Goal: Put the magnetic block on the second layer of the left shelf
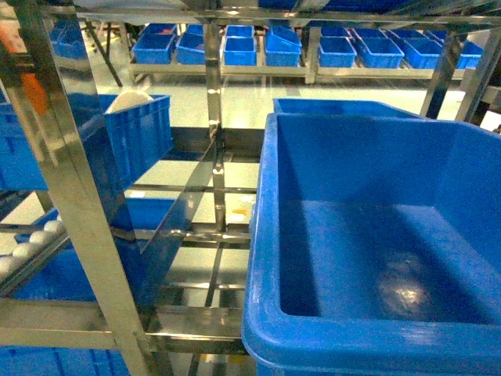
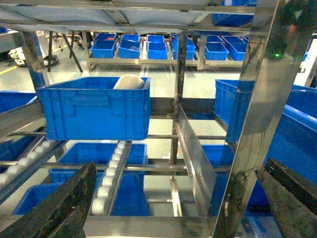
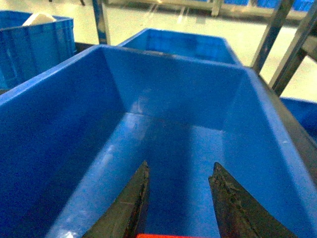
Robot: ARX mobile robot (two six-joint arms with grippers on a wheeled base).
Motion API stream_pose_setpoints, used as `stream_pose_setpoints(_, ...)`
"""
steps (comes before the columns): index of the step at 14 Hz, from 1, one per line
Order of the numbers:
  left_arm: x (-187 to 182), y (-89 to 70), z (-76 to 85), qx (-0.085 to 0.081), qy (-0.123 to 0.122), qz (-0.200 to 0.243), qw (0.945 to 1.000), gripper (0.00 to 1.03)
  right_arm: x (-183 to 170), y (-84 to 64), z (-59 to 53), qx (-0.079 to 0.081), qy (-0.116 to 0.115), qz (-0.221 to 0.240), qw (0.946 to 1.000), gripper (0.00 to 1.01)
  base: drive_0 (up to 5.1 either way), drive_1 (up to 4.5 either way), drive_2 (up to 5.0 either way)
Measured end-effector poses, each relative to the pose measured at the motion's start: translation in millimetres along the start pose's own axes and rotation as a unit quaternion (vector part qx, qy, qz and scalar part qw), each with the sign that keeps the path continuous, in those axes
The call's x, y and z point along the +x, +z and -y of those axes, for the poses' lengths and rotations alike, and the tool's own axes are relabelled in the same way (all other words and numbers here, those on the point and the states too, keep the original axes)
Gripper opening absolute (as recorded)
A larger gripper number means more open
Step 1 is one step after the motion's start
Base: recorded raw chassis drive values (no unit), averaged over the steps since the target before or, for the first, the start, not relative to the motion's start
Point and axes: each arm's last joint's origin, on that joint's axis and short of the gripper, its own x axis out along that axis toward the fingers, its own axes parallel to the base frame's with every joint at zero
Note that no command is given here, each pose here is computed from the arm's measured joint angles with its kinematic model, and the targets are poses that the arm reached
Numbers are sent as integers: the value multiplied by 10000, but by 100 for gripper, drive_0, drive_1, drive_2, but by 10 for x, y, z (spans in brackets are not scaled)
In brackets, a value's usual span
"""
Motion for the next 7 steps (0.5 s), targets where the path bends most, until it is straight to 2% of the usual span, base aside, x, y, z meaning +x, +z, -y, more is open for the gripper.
stream_pose_setpoints(3,0,0,0,0,2,2,10000,98,262,-78,-110,329,138,-316,9989,32,0,0,0)
stream_pose_setpoints(5,0,0,0,0,0,0,10000,98,574,-56,-100,627,-22,-451,9970,32,0,0,0)
stream_pose_setpoints(7,0,0,0,0,2,2,10000,98,886,-78,-83,916,-116,-777,9927,32,0,0,0)
